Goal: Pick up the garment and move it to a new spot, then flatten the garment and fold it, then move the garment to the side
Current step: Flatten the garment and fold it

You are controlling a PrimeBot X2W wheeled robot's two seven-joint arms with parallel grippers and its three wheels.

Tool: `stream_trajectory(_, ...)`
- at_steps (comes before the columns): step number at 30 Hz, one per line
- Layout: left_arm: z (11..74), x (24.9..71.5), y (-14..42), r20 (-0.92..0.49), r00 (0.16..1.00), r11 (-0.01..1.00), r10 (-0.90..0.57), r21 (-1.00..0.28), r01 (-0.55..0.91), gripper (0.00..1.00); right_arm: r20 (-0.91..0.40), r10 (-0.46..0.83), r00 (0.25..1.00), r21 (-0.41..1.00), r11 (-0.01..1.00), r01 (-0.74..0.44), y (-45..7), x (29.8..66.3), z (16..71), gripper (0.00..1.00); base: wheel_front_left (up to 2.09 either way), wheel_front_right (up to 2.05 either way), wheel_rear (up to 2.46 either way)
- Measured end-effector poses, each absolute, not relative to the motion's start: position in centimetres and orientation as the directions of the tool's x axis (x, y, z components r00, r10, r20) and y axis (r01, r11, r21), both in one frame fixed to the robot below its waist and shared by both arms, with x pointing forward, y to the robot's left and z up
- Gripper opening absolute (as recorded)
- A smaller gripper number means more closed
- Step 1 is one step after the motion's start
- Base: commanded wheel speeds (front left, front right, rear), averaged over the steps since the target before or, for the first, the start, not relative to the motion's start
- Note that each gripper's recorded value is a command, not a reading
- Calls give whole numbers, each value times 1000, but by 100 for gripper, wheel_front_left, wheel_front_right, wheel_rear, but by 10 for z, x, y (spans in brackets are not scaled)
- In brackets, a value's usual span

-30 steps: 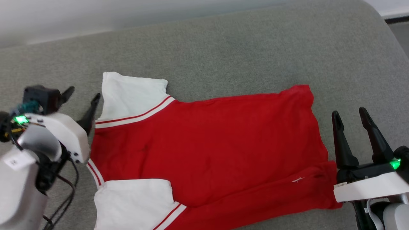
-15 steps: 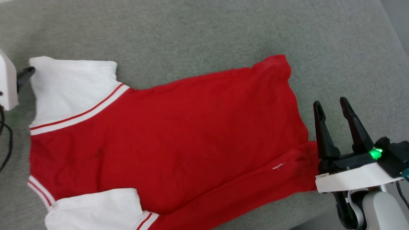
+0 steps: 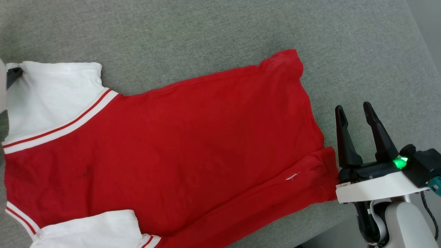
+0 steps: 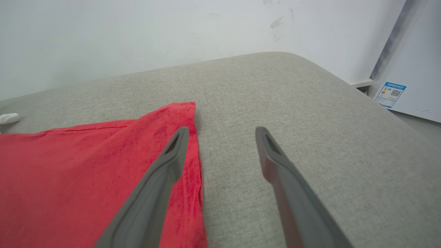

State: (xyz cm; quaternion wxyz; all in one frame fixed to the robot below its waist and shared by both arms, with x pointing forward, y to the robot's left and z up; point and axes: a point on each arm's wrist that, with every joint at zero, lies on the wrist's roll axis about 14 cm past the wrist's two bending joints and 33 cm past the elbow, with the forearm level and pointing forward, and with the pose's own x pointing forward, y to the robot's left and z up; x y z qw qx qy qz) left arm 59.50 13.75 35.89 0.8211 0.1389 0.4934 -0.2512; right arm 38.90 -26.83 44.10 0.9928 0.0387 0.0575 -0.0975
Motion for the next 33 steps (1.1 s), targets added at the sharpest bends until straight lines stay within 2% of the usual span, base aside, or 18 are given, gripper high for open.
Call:
stream_trajectory(4, 359, 588, 131, -875, 376, 828, -304, -47, 559, 0, -114, -175, 978, 64, 981, 183, -265, 394, 442, 100, 0, 0, 0)
stream_trajectory(11, 383, 594, 126, -775, 510, 838, -373, -46, 543, 0, -79, -153, 985, 34, 987, 156, -267, 400, 454, 100, 0, 0, 0)
stream_trajectory(16, 413, 586, 117, -692, 577, 821, -435, -41, 569, 0, -107, -94, 990, -14, 996, 93, -265, 407, 464, 100, 0, 0, 0)
stream_trajectory(20, 443, 572, 116, -628, 618, 795, -473, -1, 607, 0, -209, -36, 977, -75, 997, 20, -266, 414, 464, 100, 0, 0, 0)
stream_trajectory(24, 476, 557, 115, -543, 658, 777, -522, 15, 629, 0, -333, 34, 942, -73, 995, -62, -258, 428, 463, 100, 0, 0, 0)
stream_trajectory(33, 516, 513, 122, -427, 703, 746, -568, 93, 659, 0, -619, 72, 782, -142, 969, -202, -257, 463, 448, 100, 0, 0, 0)
